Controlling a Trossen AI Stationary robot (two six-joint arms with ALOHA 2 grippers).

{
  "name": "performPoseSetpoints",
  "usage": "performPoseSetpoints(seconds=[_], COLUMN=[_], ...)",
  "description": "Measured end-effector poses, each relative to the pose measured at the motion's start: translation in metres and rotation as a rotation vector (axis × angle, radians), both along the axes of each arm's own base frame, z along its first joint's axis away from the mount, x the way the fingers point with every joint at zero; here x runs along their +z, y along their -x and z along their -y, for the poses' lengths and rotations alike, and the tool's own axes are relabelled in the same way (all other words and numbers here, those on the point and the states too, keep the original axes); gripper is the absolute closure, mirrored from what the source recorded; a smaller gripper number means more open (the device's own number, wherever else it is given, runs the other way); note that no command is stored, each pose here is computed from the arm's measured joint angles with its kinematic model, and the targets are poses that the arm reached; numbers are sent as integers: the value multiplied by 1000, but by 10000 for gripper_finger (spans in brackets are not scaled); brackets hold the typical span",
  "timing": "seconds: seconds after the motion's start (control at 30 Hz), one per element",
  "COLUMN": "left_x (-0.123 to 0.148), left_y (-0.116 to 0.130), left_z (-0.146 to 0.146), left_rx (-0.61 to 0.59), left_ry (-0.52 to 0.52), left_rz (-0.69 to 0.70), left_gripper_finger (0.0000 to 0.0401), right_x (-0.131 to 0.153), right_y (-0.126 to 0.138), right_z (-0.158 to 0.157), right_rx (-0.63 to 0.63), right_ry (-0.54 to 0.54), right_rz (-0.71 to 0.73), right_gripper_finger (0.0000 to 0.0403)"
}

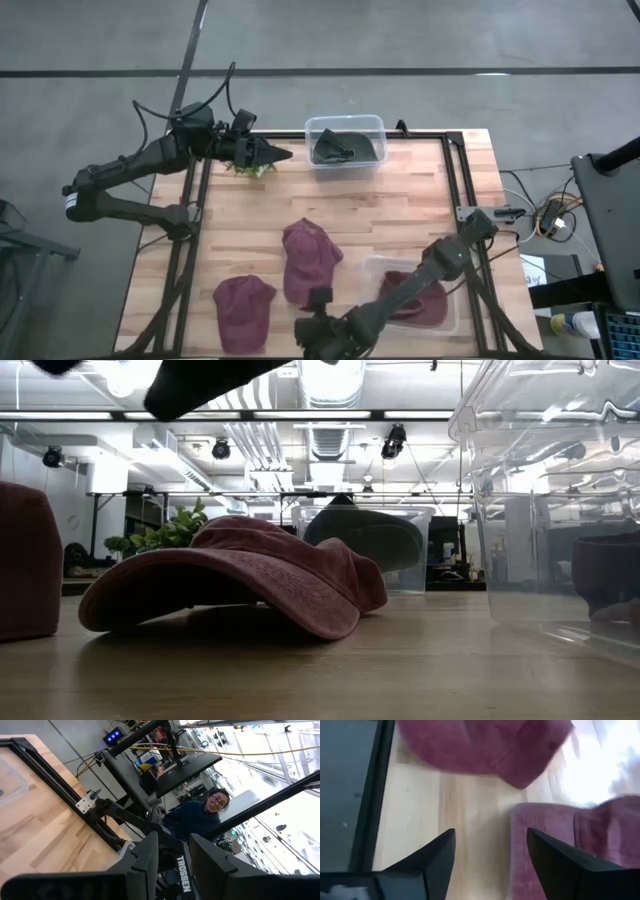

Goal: Pick & Place hat
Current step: Put the maroon cap into the bottom transparent bin

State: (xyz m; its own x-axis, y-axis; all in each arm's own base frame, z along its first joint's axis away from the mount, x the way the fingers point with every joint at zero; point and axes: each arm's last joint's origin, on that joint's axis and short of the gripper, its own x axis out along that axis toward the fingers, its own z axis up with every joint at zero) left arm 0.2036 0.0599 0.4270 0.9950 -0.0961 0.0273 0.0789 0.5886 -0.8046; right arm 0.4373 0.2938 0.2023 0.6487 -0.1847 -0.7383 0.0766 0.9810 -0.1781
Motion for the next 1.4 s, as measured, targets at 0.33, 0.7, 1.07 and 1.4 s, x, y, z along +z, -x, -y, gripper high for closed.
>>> performPoseSetpoints(seconds=[0.33, 0.7, 1.07, 1.4], left_x=[0, 0, 0, 0], left_y=[0, 1, 1, 2], left_z=[1, 0, -1, -6], left_rx=[-40, -36, -31, -5], left_ry=[-13, -25, -25, -33], left_rz=[1, 4, 3, 3], left_gripper_finger=[295, 295, 295, 295], right_x=[-11, -37, -45, -66], right_y=[-7, -2, -15, -14], right_z=[15, 23, 39, 41], right_rx=[30, 68, 74, 64], right_ry=[77, 221, 313, 262], right_rz=[-46, -117, -82, -81], right_gripper_finger=[138, 151, 171, 175])
